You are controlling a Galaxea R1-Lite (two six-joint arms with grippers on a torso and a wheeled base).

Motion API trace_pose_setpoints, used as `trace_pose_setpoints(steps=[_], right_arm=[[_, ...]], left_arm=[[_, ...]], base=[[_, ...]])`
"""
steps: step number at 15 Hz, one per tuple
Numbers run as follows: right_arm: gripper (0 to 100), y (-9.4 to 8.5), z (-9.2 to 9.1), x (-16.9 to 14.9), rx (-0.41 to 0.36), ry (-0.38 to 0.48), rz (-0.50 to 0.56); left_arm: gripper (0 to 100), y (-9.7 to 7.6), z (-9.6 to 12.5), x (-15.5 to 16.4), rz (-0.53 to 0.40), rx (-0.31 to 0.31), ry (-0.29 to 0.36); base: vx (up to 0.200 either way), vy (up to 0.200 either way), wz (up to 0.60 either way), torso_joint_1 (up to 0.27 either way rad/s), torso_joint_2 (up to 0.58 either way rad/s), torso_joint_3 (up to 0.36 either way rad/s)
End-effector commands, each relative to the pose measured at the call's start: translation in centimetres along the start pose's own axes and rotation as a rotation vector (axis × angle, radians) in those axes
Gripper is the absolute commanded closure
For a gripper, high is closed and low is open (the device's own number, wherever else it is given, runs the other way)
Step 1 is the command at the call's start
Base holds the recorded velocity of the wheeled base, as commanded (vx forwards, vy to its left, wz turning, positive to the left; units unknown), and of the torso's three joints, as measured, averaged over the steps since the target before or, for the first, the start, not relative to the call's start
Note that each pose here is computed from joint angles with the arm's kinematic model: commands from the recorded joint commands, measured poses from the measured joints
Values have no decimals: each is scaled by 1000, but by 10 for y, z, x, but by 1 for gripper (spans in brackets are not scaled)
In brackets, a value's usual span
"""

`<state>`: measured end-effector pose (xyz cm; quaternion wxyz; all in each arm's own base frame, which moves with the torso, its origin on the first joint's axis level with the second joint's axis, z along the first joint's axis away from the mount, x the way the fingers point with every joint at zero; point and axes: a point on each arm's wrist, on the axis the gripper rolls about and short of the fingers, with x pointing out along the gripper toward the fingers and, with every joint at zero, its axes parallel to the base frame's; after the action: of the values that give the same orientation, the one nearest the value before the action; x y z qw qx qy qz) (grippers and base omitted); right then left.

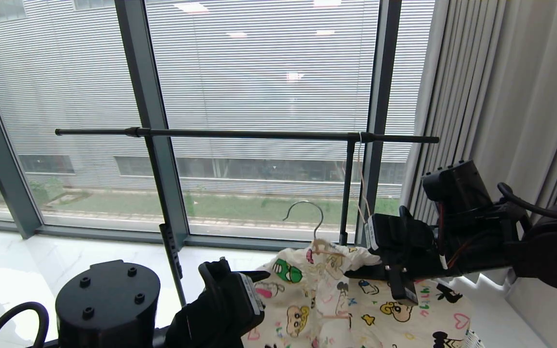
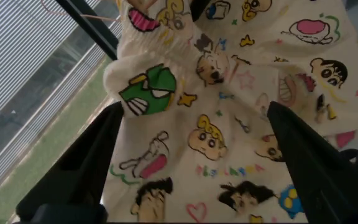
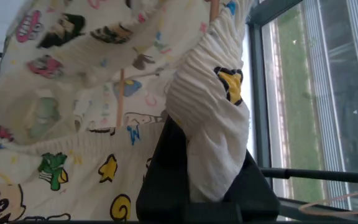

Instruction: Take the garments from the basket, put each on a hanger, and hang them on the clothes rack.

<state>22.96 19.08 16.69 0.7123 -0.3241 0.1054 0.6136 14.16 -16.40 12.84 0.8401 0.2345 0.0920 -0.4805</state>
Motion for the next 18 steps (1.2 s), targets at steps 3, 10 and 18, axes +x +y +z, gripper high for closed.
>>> trace_pose_setpoints(steps=[3,10,18], right_arm=[[100,-12,-7,-6,-27,-13,-68],[100,-20,-11,-9,-44,-70,-164],[100,-5,23,22,157,-143,-228]], left_arm=[[0,-1,-5,-9,22,-9,11],[0,55,-31,-26,322,-193,105],[0,33,3,12,255,-337,25]], base=[[0,0,0,0,0,0],[0,0,0,0,0,0],[0,0,0,0,0,0]])
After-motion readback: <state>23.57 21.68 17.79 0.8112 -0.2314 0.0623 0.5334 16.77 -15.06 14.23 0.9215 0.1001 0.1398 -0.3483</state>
